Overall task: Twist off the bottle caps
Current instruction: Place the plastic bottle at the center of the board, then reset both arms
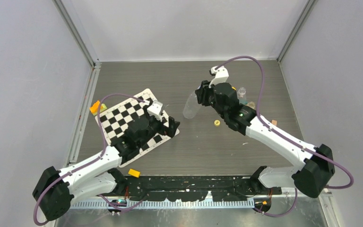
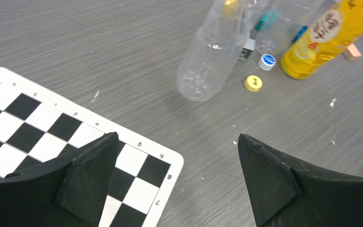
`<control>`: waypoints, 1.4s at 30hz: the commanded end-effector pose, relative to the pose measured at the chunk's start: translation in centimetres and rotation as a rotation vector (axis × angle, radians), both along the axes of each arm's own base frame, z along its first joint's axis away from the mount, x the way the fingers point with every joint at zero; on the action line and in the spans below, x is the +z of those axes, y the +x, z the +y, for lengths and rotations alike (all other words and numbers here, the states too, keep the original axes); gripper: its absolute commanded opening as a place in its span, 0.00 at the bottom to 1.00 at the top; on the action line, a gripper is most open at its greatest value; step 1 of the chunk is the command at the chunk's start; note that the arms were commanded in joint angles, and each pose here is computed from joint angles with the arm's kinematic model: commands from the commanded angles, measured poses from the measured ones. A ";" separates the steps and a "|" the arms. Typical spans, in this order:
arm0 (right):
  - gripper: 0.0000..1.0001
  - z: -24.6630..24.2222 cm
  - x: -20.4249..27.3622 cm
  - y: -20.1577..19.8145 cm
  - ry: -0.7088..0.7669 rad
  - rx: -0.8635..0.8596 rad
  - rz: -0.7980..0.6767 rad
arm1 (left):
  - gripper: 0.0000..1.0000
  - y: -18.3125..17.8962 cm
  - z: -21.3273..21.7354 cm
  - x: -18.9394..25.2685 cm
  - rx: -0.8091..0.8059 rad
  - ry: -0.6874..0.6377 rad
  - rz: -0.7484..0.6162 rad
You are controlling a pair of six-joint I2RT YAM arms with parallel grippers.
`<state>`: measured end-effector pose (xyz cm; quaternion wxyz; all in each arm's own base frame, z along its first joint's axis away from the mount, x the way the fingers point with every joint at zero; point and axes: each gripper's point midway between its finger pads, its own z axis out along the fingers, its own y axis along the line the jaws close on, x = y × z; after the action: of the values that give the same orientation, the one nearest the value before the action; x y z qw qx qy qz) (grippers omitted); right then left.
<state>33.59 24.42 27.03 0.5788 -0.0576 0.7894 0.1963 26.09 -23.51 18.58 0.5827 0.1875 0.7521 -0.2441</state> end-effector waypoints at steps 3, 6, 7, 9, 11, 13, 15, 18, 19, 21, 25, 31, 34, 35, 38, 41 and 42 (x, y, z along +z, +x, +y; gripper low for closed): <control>0.02 -2.1 -2.3 3.1 -0.283 -0.154 -0.027 | 1.00 1.1 3.2 1.2 0.182 -0.030 -0.051; 0.05 -1.8 -3.0 3.7 -0.314 -0.161 -0.013 | 1.00 1.2 3.9 1.2 0.213 -0.021 -0.052; 0.06 -1.6 -3.7 3.9 -0.328 -0.160 -0.002 | 1.00 1.2 4.1 1.1 0.220 -0.017 -0.051; 0.10 -1.3 -4.3 4.0 -0.342 -0.163 0.005 | 1.00 1.2 4.3 1.0 0.230 -0.008 -0.050; 0.15 -1.2 -4.6 4.0 -0.347 -0.164 0.006 | 1.00 1.3 4.5 0.9 0.237 -0.007 -0.049; 0.22 -1.2 -5.0 3.9 -0.351 -0.166 0.012 | 1.00 1.3 4.5 0.9 0.237 -0.005 -0.049; 0.32 -1.2 -5.2 3.7 -0.340 -0.163 0.020 | 1.00 1.2 4.6 0.8 0.237 -0.002 -0.048; 0.42 -1.3 -5.1 3.2 -0.311 -0.155 0.021 | 1.00 1.3 4.6 0.8 0.239 0.000 -0.047; 0.44 -1.3 -5.3 3.0 -0.303 -0.154 0.024 | 1.00 1.3 4.6 0.8 0.237 0.001 -0.046; 0.49 -1.4 -5.3 2.7 -0.288 -0.153 0.027 | 1.00 1.3 4.5 0.6 0.232 0.005 -0.043; 0.58 -1.6 -4.7 2.3 -0.261 -0.151 0.027 | 1.00 1.3 4.4 0.5 0.229 0.012 -0.037; 0.69 -1.6 -3.8 2.1 -0.243 -0.147 0.020 | 1.00 1.4 4.4 0.3 0.226 0.032 -0.033; 0.77 -1.7 -3.2 2.0 -0.237 -0.149 0.019 | 1.00 1.5 4.2 0.2 0.217 0.051 -0.032; 0.79 -1.7 -2.9 1.9 -0.232 -0.149 0.016 | 1.00 1.5 4.3 0.2 0.220 0.056 -0.033; 0.84 -1.9 -1.8 1.7 -0.224 -0.145 0.007 | 1.00 2.0 5.0 0.7 0.275 0.046 -0.045; 0.86 -2.3 0.4 0.9 -0.177 -0.134 -0.021 | 1.00 2.6 6.1 1.2 0.358 0.031 -0.052; 0.86 -2.4 0.7 0.6 -0.160 -0.131 -0.024 | 1.00 2.9 6.7 1.2 0.404 0.025 -0.049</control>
<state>34.90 22.12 21.30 0.5450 -0.0861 0.8331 0.0383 27.36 -18.48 17.06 0.5997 0.1153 0.7798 -0.1378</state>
